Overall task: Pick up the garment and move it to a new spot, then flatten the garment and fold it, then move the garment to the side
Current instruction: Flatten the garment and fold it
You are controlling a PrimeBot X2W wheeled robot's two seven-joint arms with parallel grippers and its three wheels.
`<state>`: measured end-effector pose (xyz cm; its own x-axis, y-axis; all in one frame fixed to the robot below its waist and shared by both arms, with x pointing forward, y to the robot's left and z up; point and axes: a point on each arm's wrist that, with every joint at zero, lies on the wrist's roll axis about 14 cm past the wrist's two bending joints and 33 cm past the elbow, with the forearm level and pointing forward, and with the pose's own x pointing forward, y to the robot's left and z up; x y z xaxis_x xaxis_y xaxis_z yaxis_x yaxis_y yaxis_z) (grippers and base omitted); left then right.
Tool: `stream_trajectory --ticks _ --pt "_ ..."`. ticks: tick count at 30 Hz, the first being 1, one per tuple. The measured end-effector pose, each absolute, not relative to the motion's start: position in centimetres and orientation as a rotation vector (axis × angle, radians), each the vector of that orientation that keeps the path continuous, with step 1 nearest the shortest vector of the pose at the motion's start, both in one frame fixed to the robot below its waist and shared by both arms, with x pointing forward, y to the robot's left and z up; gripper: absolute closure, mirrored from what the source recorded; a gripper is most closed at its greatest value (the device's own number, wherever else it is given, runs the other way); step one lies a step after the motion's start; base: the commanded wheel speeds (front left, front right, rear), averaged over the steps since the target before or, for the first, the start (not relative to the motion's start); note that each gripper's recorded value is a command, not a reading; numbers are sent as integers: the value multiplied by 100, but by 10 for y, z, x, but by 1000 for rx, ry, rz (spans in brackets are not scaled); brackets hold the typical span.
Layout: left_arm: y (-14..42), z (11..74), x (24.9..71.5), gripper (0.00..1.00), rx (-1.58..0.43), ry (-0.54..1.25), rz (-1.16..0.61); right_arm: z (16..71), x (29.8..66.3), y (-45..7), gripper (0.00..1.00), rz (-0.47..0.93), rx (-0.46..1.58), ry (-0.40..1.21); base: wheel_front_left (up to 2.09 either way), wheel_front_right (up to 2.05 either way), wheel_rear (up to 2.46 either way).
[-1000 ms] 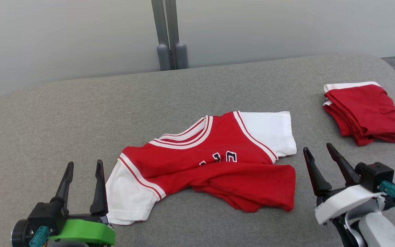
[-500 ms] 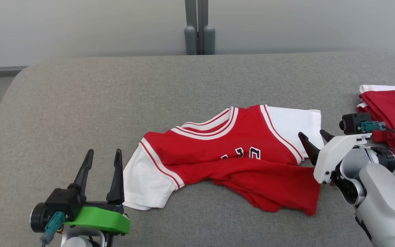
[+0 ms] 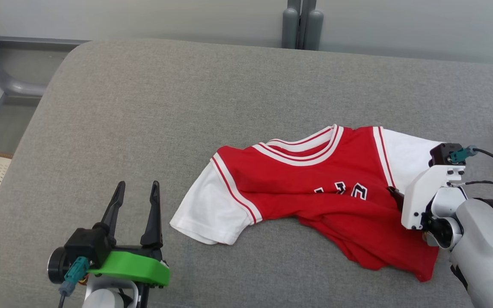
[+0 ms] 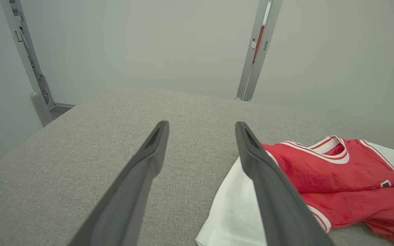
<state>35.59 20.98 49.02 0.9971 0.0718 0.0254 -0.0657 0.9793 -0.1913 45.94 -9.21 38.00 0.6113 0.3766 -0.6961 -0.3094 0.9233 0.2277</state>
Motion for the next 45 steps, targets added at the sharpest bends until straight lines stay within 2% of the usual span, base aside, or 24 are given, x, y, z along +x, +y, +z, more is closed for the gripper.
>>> stream_trajectory --ticks 6,10,16,25,33,34,35,40,45 --pt "215 490 351 0 -192 -34 89 383 461 -85 100 417 71 794 0 0 0" --pt "215 492 351 0 -193 -39 86 401 473 -80 100 430 70 687 0 0 0" --pt "213 491 354 0 -190 -35 77 455 523 -63 100 476 30 476 0 0 0" --pt "214 487 366 0 -216 -21 85 514 600 -35 100 523 -37 259 0 0 0" --pt "224 476 367 0 -228 21 135 520 648 8 100 582 -93 163 0 0 0" --pt "226 475 366 0 -224 26 144 512 650 10 30 583 -99 183 0 0 0" --pt "229 473 364 0 -222 35 157 501 651 14 0 586 -100 210 0 0 0" --pt "241 464 357 0 -206 65 202 477 642 44 0 634 -64 238 0 0 0" --pt "244 463 357 0 -185 67 205 469 624 47 0 644 2 220 0 0 0"
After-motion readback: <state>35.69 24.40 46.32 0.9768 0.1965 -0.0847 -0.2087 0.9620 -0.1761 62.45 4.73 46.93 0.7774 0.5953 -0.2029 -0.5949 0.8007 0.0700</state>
